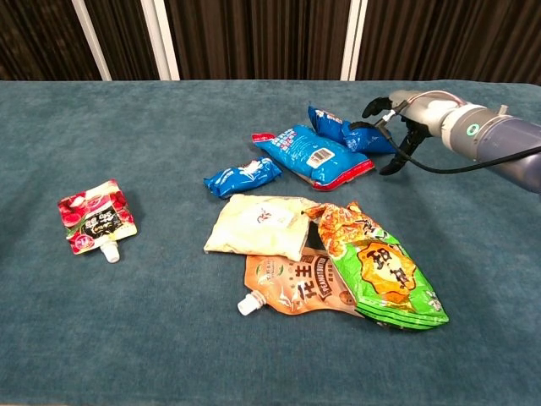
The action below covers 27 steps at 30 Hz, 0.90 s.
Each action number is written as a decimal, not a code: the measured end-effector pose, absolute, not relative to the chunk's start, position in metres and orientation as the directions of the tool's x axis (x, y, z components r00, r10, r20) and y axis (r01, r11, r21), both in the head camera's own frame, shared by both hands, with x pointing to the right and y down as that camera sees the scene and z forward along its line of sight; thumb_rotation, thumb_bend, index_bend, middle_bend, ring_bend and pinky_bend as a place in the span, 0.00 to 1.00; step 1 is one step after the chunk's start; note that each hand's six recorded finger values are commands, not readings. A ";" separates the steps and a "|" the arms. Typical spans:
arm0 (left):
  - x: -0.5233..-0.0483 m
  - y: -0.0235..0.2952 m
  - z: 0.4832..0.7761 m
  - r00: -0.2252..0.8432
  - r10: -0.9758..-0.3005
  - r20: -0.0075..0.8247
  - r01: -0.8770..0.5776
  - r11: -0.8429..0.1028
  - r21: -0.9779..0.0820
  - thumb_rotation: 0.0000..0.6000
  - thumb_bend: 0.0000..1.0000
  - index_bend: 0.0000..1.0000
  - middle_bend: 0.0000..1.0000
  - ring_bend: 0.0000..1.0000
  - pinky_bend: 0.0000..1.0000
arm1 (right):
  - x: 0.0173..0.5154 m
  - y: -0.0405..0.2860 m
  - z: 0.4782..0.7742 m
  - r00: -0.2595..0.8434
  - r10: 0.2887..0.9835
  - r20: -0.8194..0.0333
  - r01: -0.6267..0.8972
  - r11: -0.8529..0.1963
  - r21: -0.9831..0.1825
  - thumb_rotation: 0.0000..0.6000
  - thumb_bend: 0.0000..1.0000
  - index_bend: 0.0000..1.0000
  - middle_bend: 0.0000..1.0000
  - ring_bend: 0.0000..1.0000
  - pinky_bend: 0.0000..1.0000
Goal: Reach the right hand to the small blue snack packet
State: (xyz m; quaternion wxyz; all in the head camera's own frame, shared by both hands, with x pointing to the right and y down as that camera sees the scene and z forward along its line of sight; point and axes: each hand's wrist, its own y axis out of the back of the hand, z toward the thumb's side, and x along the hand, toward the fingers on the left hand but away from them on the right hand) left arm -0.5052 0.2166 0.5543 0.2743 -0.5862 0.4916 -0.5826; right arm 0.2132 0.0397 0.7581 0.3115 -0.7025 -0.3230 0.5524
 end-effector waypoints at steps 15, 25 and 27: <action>-0.506 0.216 0.554 -0.164 -0.894 0.416 -0.257 -0.368 -0.893 1.00 0.47 0.11 0.04 0.12 0.07 | 0.198 0.039 0.766 0.189 0.828 -0.528 0.117 -0.553 -0.825 1.00 0.43 0.37 0.32 0.16 0.17; -0.507 0.217 0.554 -0.166 -0.893 0.418 -0.261 -0.369 -0.892 1.00 0.47 0.11 0.04 0.12 0.07 | 0.198 0.041 0.762 0.200 0.840 -0.504 0.179 -0.537 -0.824 1.00 0.43 0.42 0.38 0.21 0.17; -0.507 0.217 0.554 -0.167 -0.893 0.418 -0.263 -0.369 -0.892 1.00 0.47 0.11 0.04 0.12 0.07 | 0.199 0.041 0.759 0.202 0.846 -0.494 0.198 -0.529 -0.825 1.00 0.43 0.42 0.38 0.21 0.17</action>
